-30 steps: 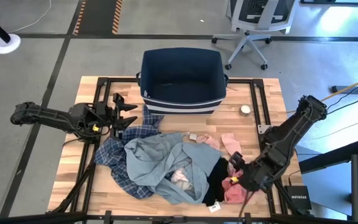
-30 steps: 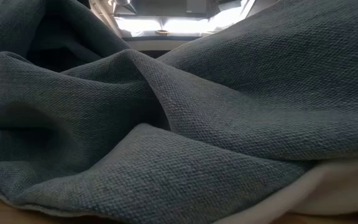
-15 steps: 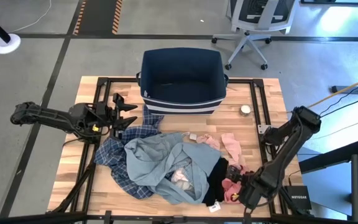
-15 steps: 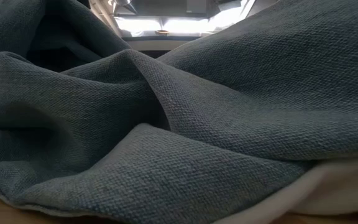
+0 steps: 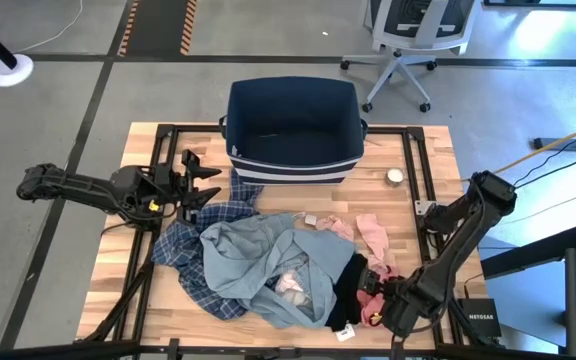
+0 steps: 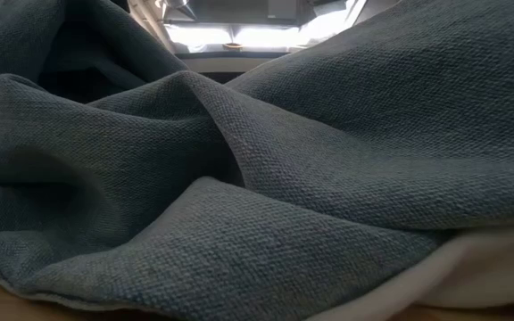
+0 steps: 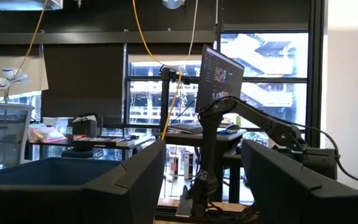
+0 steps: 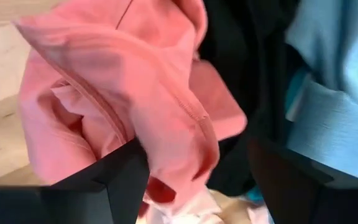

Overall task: Sort clothes
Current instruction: Put the pink underwear into the blue laundry bin

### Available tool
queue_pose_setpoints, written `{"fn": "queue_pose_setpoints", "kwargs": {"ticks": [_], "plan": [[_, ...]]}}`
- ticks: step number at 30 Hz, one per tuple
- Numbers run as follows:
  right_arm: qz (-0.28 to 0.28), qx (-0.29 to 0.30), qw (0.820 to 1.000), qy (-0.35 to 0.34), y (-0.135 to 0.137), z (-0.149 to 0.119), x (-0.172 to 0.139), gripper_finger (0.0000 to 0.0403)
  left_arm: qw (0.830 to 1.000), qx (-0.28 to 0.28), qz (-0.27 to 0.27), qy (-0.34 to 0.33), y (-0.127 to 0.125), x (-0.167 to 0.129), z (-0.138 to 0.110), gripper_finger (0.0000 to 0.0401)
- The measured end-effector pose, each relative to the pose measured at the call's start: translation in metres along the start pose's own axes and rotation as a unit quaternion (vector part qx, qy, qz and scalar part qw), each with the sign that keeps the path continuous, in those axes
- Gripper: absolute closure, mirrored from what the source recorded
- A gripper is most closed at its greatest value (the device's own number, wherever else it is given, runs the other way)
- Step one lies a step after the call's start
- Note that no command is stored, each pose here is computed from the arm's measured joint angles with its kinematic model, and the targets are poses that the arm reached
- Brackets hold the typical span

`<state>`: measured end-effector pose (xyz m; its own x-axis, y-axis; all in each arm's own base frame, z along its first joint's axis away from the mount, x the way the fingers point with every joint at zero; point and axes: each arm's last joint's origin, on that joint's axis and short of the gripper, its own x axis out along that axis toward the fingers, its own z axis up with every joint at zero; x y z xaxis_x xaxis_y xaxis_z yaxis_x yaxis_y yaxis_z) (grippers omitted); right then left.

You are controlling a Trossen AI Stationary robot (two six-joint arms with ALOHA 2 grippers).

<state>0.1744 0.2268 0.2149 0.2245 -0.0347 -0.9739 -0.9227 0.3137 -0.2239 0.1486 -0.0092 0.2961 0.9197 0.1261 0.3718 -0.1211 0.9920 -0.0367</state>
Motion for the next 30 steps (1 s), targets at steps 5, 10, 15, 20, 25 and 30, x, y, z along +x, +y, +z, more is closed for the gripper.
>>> {"fn": "queue_pose_setpoints", "kwargs": {"ticks": [5,10,15,20,25,30], "plan": [[0.012,0.002,1.0,-0.008,0.004,-0.002,0.012,0.0154,1.0,0.0,0.0,0.0,0.0,0.0,0.0,0.0193],[0.013,0.007,1.0,-0.013,0.001,-0.002,0.01,0.0256,1.0,0.0,0.0,0.0,0.0,0.0,0.0,0.0193],[0.018,0.015,1.0,-0.02,-0.004,0.0,0.006,0.038,1.0,0.0,0.0,0.001,0.0,0.0,0.0,0.0193],[0.018,0.034,0.999,-0.026,-0.02,0.002,-0.012,0.0368,1.0,0.001,0.0,0.003,0.0,0.0,-0.001,0.0193],[0.005,0.043,0.999,-0.015,-0.044,0.0,-0.045,0.0387,1.0,0.001,0.0,0.003,0.0,0.0,-0.001,0.0193],[-0.045,0.072,0.996,-0.03,-0.075,-0.004,-0.082,0.0383,1.0,0.001,0.0,0.003,0.0,0.0,-0.001,0.0193]]}}
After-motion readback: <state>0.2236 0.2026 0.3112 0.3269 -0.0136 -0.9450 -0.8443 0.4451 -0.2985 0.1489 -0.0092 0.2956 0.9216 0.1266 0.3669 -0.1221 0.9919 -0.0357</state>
